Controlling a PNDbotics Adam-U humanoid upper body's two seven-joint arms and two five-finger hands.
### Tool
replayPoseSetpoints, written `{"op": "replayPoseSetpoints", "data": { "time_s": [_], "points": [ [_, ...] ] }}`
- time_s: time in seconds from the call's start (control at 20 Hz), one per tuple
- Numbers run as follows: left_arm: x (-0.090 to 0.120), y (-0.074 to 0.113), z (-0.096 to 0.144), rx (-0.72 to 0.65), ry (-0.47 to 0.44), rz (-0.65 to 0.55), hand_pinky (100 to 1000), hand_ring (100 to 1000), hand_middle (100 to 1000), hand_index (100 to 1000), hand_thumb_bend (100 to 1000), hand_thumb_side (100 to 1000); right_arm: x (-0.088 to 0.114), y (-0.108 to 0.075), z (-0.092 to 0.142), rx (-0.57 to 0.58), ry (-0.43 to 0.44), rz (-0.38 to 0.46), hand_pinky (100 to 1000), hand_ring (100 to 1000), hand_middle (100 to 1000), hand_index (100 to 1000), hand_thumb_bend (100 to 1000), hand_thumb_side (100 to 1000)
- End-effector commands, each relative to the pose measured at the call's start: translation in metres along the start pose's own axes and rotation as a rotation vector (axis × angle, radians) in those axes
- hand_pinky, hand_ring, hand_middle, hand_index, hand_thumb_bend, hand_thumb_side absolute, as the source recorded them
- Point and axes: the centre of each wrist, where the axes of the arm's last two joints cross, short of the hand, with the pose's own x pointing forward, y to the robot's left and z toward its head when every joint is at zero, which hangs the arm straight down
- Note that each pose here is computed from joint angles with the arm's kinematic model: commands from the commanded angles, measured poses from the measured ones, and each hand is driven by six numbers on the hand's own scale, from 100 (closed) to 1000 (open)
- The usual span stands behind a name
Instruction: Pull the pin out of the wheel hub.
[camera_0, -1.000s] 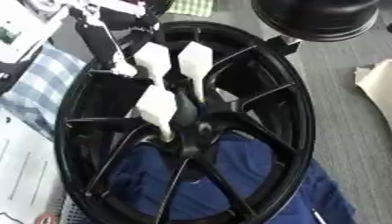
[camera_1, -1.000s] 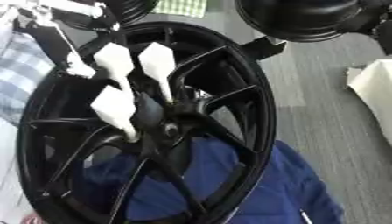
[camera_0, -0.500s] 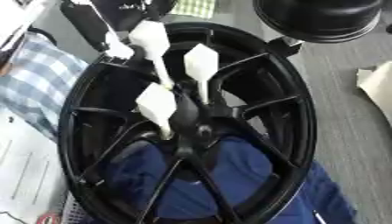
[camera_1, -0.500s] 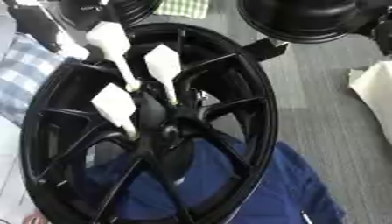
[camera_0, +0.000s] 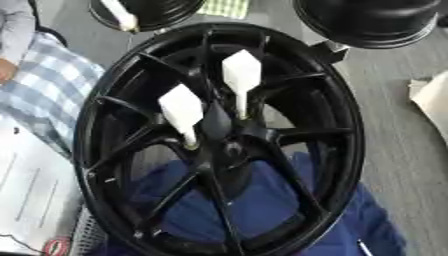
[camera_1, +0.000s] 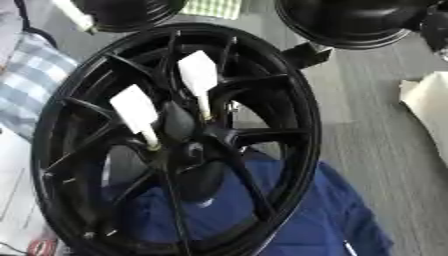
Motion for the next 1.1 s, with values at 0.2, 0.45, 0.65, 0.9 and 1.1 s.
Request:
{"op": "replayPoseSetpoints", "data": {
  "time_s": [0.2, 0.45, 0.65, 0.9, 1.1],
  "points": [
    [-0.069, 0.007, 0.059, 0.231, 0.215, 0.017, 738, 571, 337, 445, 144, 100, 0.013, -0.009, 0.001, -0.042, -0.033, 0.031, 944, 783, 640, 791, 122, 277],
    [-0.107, -0.04, 0.075, 0.185, 0.298, 0.069, 830, 790, 747, 819, 455, 511, 0.014, -0.01, 0.0, -0.056, -0.055, 0.024, 943, 782, 639, 791, 123, 277],
    [-0.128, -0.059, 0.084, 0.134, 0.349, 0.113, 881, 843, 857, 899, 536, 664, 0.014, -0.01, 0.0, -0.056, -0.056, 0.022, 943, 781, 639, 791, 123, 278],
    [-0.127, -0.059, 0.085, 0.223, 0.251, 0.198, 837, 767, 713, 773, 318, 624, 0.014, -0.01, 0.0, -0.064, -0.059, 0.026, 943, 780, 638, 790, 125, 276],
    [-0.083, -0.074, 0.071, 0.383, -0.03, 0.397, 829, 746, 680, 745, 205, 572, 0.017, -0.011, -0.002, -0.061, -0.079, 0.028, 942, 780, 639, 790, 129, 269]
  ]
}}
